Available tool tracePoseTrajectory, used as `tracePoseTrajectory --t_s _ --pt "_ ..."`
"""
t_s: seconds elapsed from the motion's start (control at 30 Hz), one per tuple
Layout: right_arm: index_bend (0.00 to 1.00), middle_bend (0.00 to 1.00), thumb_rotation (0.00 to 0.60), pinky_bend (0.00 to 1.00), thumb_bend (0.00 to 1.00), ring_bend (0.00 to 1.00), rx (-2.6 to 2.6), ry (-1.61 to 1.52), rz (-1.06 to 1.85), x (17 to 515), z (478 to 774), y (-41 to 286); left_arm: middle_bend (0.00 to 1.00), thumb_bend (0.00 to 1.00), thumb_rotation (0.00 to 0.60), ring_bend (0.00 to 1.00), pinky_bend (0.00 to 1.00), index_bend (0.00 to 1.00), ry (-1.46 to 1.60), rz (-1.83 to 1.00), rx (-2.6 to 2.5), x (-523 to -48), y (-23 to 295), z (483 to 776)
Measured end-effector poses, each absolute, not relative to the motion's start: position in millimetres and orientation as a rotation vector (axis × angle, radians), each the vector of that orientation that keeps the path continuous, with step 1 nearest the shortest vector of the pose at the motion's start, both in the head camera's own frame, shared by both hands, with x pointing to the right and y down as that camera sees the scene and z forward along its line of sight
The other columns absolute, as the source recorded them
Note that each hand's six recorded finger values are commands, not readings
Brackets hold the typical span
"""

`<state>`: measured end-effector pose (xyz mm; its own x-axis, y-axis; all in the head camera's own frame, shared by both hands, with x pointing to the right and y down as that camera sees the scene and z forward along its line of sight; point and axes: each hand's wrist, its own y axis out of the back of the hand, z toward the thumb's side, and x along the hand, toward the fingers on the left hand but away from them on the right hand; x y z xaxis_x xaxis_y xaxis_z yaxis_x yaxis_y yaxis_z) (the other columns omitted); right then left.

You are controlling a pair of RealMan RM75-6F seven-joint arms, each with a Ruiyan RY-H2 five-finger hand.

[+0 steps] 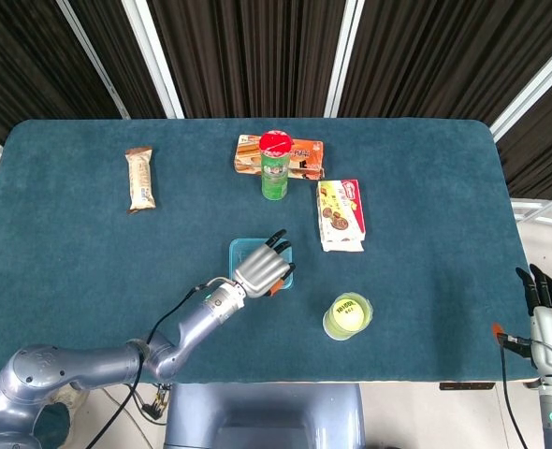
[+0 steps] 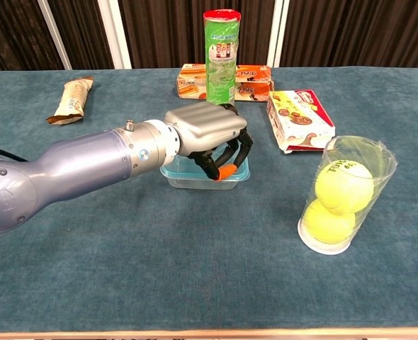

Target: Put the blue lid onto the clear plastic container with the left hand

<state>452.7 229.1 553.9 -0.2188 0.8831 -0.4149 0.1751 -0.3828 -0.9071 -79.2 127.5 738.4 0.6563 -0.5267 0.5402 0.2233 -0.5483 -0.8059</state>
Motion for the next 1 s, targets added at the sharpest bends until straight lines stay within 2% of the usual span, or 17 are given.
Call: tracePoseTrajectory --t_s 1.0 --pt "0.1 0.0 0.6 0.0 0.29 0.0 -1.485 -1.275 1.65 452 553 229 0.65 0.45 0.6 0.16 0.0 0.61 0.217 -1.028 -1.89 -91 129 752"
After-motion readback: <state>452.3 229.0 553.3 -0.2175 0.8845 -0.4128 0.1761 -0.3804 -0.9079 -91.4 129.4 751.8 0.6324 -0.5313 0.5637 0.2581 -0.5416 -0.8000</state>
